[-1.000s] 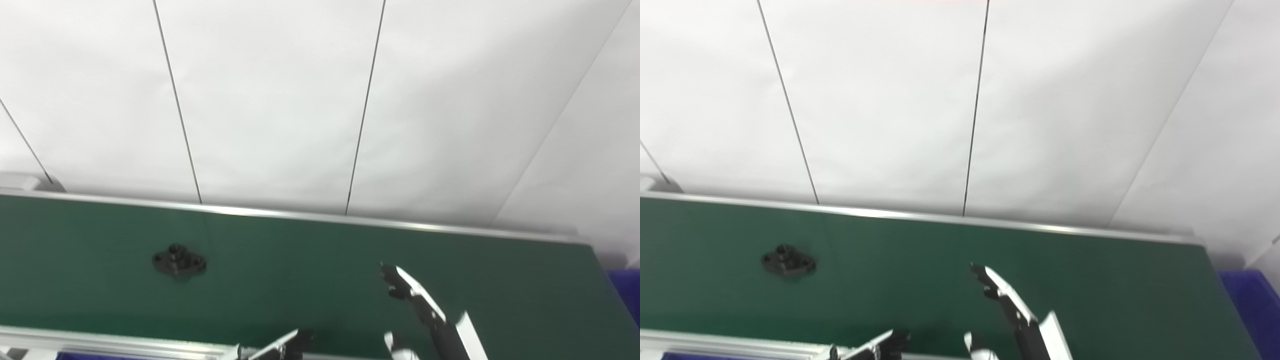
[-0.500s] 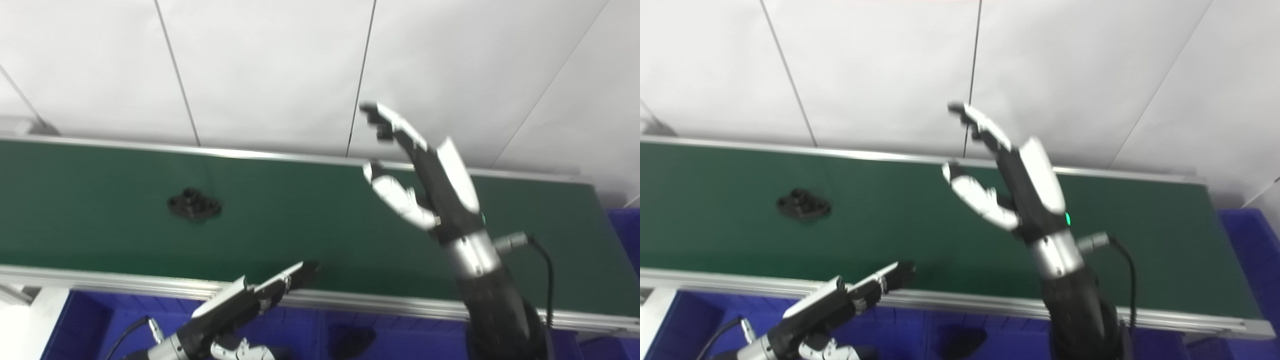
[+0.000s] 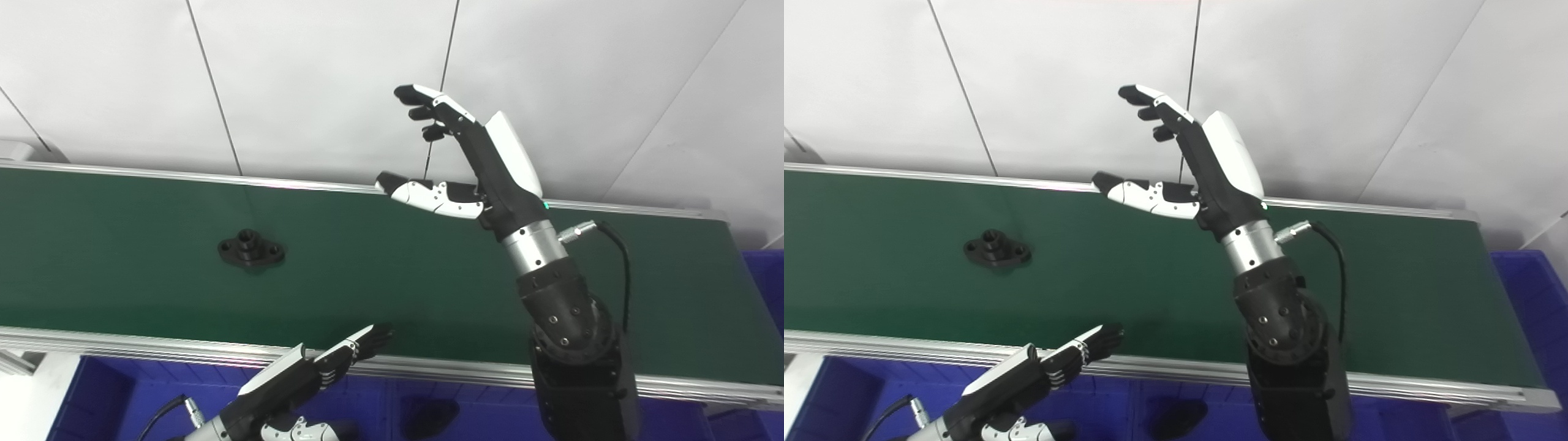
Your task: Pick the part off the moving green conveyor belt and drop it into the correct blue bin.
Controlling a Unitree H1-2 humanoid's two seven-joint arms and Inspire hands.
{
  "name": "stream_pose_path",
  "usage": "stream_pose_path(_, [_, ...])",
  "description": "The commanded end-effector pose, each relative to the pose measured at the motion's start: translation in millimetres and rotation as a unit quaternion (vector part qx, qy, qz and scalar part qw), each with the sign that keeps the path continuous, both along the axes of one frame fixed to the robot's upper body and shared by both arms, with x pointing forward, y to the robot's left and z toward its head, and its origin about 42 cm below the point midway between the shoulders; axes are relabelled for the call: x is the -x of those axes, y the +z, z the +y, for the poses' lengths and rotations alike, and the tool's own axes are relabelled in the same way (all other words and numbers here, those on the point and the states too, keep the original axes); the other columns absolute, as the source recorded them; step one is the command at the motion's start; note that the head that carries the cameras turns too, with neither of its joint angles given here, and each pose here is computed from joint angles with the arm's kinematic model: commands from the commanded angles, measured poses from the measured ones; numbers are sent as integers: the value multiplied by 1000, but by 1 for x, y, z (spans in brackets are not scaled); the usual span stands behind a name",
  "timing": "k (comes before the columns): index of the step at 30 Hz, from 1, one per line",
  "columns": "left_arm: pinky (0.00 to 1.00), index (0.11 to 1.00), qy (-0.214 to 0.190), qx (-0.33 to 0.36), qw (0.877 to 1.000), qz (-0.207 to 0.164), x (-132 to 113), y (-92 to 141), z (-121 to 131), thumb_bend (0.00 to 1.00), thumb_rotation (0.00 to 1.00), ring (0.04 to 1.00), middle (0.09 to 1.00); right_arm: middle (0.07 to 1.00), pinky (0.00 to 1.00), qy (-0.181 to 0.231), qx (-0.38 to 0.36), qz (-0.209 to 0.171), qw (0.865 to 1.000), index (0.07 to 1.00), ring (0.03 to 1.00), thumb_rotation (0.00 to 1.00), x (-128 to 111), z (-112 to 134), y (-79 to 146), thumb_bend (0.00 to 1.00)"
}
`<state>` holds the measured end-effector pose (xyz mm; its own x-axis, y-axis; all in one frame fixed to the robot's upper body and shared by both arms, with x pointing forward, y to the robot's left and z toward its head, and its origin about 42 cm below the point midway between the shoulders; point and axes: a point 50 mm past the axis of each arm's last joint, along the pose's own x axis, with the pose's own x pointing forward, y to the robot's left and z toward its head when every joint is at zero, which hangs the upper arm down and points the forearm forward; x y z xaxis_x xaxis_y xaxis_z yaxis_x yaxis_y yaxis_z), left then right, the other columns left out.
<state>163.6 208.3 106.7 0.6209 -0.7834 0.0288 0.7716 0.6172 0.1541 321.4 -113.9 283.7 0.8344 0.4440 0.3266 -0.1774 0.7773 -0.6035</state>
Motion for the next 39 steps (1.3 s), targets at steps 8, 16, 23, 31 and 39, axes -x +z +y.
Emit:
stream_pose_path(8, [1000, 1000, -1, 15, 1000, -18, 2, 9, -2, 392, 585, 1000, 1000, 734, 676, 6, 14, -26, 1000, 786, 718, 227, -20, 31, 4, 849])
stream_pose_path(16, [1000, 1000, 3, 18, 1000, -21, 5, 11, -2, 374, 581, 1000, 1000, 746, 657, 25, 44, 3, 999, 795, 721, 255, -38, 60, -19, 880])
stream_pose_path(23, [1000, 1000, 3, 18, 1000, -20, 7, 11, 0, 386, 625, 1000, 1000, 774, 665, 40, 67, 26, 997, 788, 726, 270, -49, 75, -36, 904])
stream_pose_path(31, [1000, 1000, 4, 19, 1000, -19, 10, 12, -1, 381, 603, 1000, 1000, 807, 673, 40, 117, 21, 992, 822, 752, 320, -50, 82, -47, 908])
stream_pose_path(39, [1000, 1000, 6, 19, 1000, -15, 12, 14, 0, 390, 606, 1000, 1000, 833, 713, 47, 166, 21, 985, 827, 790, 339, -54, 89, -61, 922])
